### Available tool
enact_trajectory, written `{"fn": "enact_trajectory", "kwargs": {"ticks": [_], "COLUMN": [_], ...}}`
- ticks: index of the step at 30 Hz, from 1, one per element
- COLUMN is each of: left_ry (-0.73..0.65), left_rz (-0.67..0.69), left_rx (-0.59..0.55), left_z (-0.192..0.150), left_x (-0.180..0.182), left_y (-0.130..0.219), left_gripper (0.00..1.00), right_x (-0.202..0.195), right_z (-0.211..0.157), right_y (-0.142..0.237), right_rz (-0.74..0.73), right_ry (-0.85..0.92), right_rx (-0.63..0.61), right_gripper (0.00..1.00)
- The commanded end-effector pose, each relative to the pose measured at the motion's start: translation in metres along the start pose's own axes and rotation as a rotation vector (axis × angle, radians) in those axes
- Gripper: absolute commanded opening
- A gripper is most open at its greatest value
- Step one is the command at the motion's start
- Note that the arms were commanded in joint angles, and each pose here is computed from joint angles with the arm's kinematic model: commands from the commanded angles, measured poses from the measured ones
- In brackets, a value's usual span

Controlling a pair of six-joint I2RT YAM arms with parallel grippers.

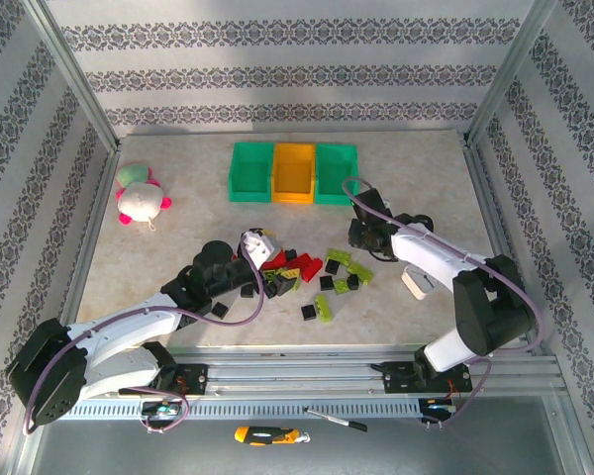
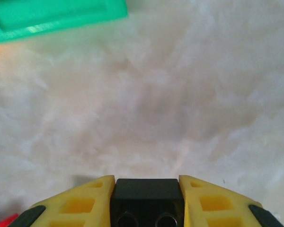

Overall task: Sort the legos into containers by color
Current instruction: Pick up the lego from the middle-right of the table, then place the lego in the container.

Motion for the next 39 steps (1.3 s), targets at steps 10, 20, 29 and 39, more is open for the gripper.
{"fn": "enact_trajectory", "kwargs": {"ticks": [10, 20, 29, 39], "left_ry": [0.145, 0.146, 0.122, 0.115], "left_rz": [0.169, 0.201, 0.209, 0.203], "left_rx": [-0.079, -0.045, -0.047, -0.049], "left_z": [0.005, 0.0, 0.0, 0.004], "left_x": [0.016, 0.018, 0.019, 0.019], "left_y": [-0.013, -0.008, -0.006, -0.008], "left_gripper": [0.99, 0.99, 0.99, 0.99], "right_x": [0.067, 0.089, 0.086, 0.086], "right_z": [0.101, 0.137, 0.141, 0.142], "right_y": [-0.021, -0.074, -0.102, -0.11], "right_rz": [0.053, 0.031, 0.013, 0.021], "right_ry": [0.053, 0.101, 0.118, 0.114], "right_rx": [-0.212, -0.21, -0.185, -0.163], "right_gripper": [0.29, 0.29, 0.3, 0.36]}}
Point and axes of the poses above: each hand's point on the last joint's axis, 136 mm out from that joint toward the fingers, its own y axis back along the fingers, its own x axis along the line the jaws close on, z = x × y, the point moved 7 cm from there along y, back along the fingers, and after that the axes turned 2 degrees about -y, right-handed, at the moved point
